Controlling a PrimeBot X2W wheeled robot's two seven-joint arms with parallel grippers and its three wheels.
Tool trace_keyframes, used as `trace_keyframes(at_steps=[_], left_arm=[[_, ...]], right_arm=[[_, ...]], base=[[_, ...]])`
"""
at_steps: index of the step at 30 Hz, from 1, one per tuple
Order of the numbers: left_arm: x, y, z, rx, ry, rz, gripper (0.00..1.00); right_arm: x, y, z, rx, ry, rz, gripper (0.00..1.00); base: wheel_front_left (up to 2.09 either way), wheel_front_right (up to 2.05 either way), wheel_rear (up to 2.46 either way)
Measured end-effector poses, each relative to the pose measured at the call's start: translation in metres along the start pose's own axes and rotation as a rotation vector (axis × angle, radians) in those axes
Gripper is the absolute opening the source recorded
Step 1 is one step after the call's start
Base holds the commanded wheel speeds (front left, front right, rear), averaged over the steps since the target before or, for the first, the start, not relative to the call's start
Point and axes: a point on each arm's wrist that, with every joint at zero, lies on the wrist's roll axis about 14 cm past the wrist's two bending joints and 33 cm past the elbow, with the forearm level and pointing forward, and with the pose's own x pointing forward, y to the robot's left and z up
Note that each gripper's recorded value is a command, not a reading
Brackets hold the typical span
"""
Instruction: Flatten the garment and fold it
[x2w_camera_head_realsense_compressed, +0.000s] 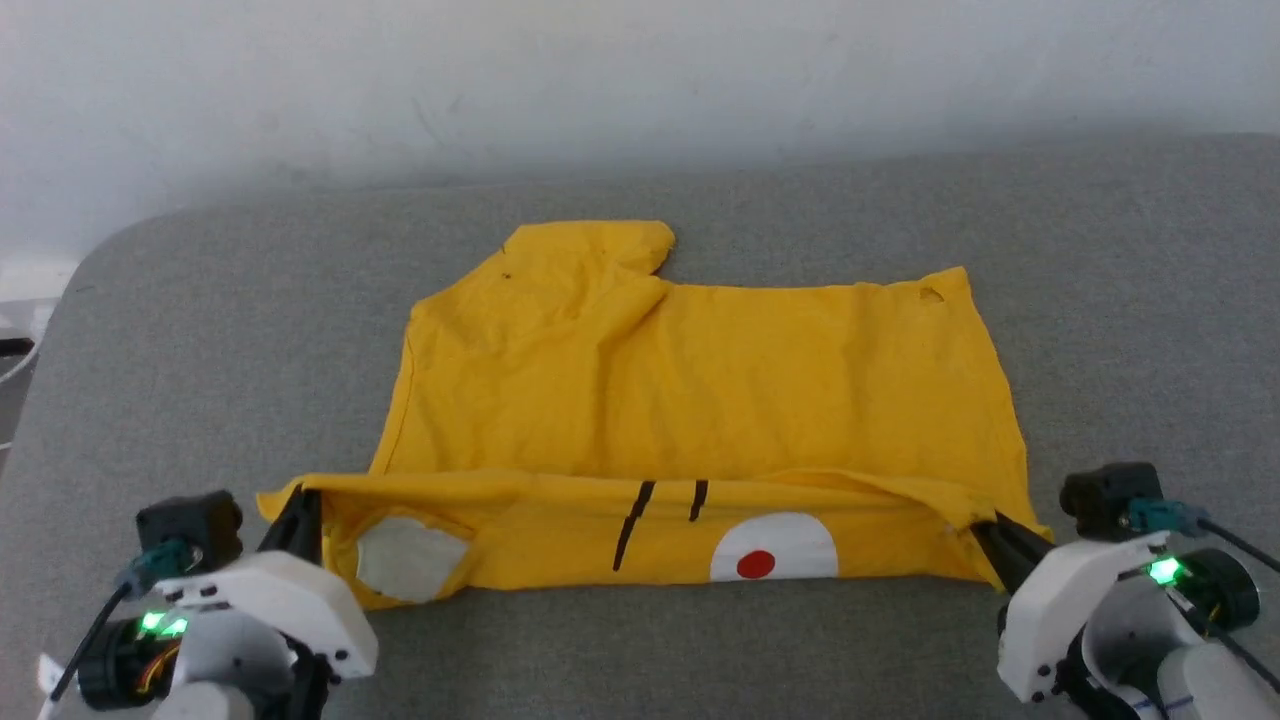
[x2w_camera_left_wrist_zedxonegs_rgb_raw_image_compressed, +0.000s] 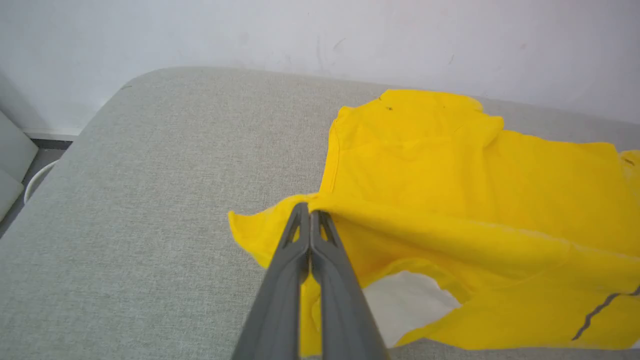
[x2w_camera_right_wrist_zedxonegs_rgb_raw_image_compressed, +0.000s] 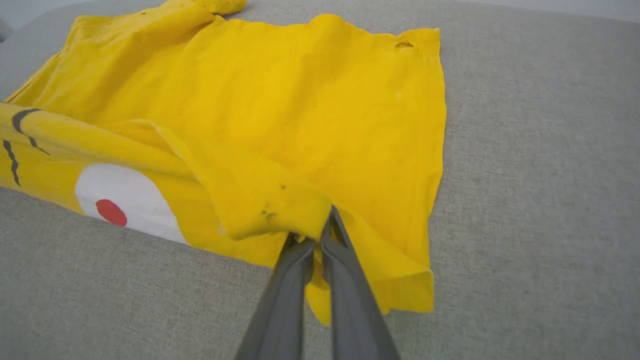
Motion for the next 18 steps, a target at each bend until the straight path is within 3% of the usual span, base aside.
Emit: trace_keyframes(at_steps=[7,8,9,10,11,12,13,14,15,16,18], left_arm=[[0.041,-0.018,-0.03,0.006,0.107,-0.056,0.0],[0.045,-0.02,-0.036,0.005,0.128,-0.06,0.0],[0.048,-0.022,-0.04,0.004,0.138,-0.062,0.0],[0.05,-0.022,-0.045,0.003,0.148,-0.062,0.0],[0.052,-0.024,-0.049,0.0,0.16,-0.067,0.0],[0.054,-0.026,-0.052,-0.009,0.169,-0.073,0.0],[0.054,-0.028,-0.055,-0.018,0.174,-0.077,0.05],[0.055,-0.029,-0.056,-0.027,0.174,-0.077,0.36],[0.054,-0.029,-0.058,-0.03,0.174,-0.079,0.85],[0.054,-0.029,-0.058,-0.039,0.169,-0.076,1.0],[0.053,-0.028,-0.055,-0.053,0.149,-0.073,1.0]], right_arm=[[0.03,-0.008,-0.014,-0.008,0.101,0.006,0.0],[0.034,-0.008,-0.016,-0.01,0.108,0.006,0.07],[0.037,-0.009,-0.017,-0.011,0.112,0.006,0.24],[0.04,-0.01,-0.018,-0.013,0.113,0.006,0.33],[0.042,-0.009,-0.02,-0.015,0.115,0.009,0.59],[0.044,-0.007,-0.021,-0.02,0.115,0.015,1.0],[0.045,-0.007,-0.021,-0.022,0.107,0.017,1.0],[0.045,-0.006,-0.021,-0.023,0.097,0.02,1.0],[0.045,-0.005,-0.02,-0.027,0.08,0.023,1.0],[0.045,-0.005,-0.016,-0.027,0.046,0.023,1.0],[0.043,-0.004,-0.002,-0.022,-0.04,0.024,1.0]], base=[[0.0,0.0,0.0],[0.0,0.0,0.0],[0.0,0.0,0.0],[0.0,0.0,0.0],[0.0,0.0,0.0],[0.0,0.0,0.0],[0.0,0.0,0.0],[0.0,0.0,0.0],[0.0,0.0,0.0],[0.0,0.0,0.0],[0.0,0.0,0.0]])
